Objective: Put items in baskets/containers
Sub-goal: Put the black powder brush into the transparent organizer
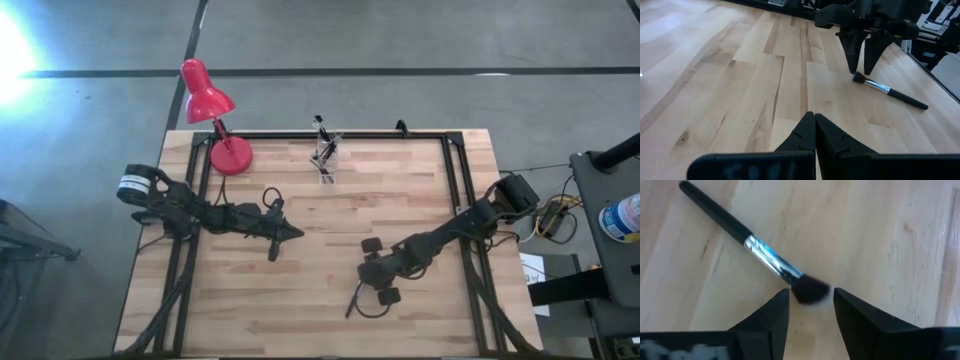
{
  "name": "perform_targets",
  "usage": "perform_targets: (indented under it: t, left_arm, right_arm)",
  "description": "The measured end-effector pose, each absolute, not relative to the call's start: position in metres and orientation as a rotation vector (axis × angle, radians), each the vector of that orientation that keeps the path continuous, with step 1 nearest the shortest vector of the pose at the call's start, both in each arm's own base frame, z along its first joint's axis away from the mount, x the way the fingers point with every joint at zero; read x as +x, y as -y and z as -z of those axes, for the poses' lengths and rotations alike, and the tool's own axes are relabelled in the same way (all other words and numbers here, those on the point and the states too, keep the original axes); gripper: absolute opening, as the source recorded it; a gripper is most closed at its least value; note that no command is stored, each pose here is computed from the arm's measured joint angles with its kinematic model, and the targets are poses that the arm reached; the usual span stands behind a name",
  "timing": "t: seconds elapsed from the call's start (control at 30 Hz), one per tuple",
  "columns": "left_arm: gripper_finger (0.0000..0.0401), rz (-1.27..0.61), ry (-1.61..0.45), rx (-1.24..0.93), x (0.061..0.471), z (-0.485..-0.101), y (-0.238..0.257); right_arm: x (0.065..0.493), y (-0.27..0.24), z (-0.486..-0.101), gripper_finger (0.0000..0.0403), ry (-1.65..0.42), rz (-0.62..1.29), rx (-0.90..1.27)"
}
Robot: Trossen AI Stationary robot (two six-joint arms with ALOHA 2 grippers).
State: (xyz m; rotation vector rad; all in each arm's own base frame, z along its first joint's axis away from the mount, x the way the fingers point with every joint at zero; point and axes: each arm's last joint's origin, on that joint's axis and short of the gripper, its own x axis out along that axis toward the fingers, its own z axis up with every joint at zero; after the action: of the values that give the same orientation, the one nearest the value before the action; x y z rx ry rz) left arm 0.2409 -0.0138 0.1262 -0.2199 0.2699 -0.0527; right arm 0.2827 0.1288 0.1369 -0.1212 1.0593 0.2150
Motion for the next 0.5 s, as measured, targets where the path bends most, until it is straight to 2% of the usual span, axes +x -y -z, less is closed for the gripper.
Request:
perform_targets:
  t: [0.5]
  left_arm:
    - [0.0000, 0.053, -0.270, -0.220, 0.2409, -0.1262, 0.0138]
  right_arm:
    - [0.2810, -0.1285, -0.1338, 0.0114, -1.052, -0.239, -0.131]
